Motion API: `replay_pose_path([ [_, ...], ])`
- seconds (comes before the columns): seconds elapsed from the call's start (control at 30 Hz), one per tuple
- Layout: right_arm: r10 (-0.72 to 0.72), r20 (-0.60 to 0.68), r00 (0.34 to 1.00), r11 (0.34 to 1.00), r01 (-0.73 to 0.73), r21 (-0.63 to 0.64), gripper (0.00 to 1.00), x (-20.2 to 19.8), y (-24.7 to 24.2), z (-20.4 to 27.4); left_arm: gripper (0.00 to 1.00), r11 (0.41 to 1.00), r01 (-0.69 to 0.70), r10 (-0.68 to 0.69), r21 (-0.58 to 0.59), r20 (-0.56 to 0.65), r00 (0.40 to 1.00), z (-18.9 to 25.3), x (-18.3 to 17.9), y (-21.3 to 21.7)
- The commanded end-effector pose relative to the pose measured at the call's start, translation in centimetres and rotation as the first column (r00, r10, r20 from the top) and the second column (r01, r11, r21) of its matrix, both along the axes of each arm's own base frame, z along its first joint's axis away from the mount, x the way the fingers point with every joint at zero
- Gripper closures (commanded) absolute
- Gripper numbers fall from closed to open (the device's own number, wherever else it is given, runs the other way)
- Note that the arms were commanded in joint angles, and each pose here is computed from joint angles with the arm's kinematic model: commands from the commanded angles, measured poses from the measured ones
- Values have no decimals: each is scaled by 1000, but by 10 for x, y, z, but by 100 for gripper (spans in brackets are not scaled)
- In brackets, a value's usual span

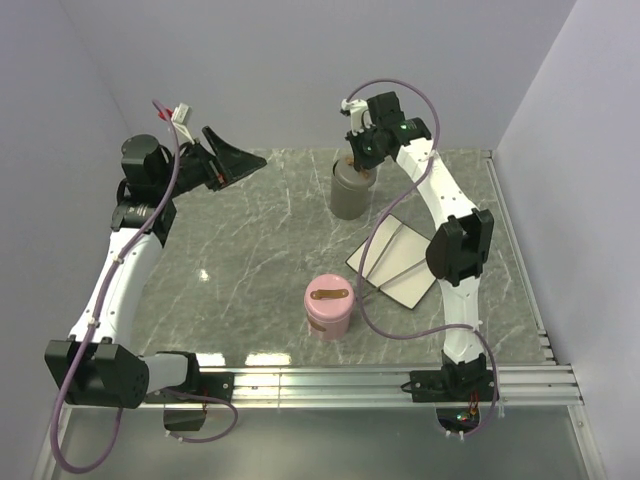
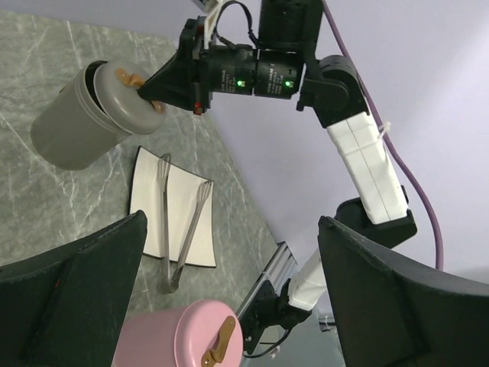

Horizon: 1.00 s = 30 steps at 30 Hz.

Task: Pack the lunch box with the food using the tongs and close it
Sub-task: Close the box lid on the packing box.

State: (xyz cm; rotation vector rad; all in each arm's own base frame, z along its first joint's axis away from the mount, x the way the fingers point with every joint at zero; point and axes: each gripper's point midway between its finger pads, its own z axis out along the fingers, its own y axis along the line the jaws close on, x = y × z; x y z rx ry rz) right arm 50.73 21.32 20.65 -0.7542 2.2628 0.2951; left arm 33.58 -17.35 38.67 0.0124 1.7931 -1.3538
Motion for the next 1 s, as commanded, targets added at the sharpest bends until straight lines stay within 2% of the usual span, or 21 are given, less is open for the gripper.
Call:
replay_pose_path([
  [0.0,0,85,996,999,3,-32,100,7,-14,31,1,1000,25,-25,2,66,997,14,-15,-2],
  [0.47,-3,110,994,1000,0,27,100,21,-4,29,1,999,39,-39,-1,61,997,12,-17,-4],
  [0.97,30,59,998,998,-33,48,100,21,7,6,0,999,48,-49,7,39,998,5,-15,-5],
])
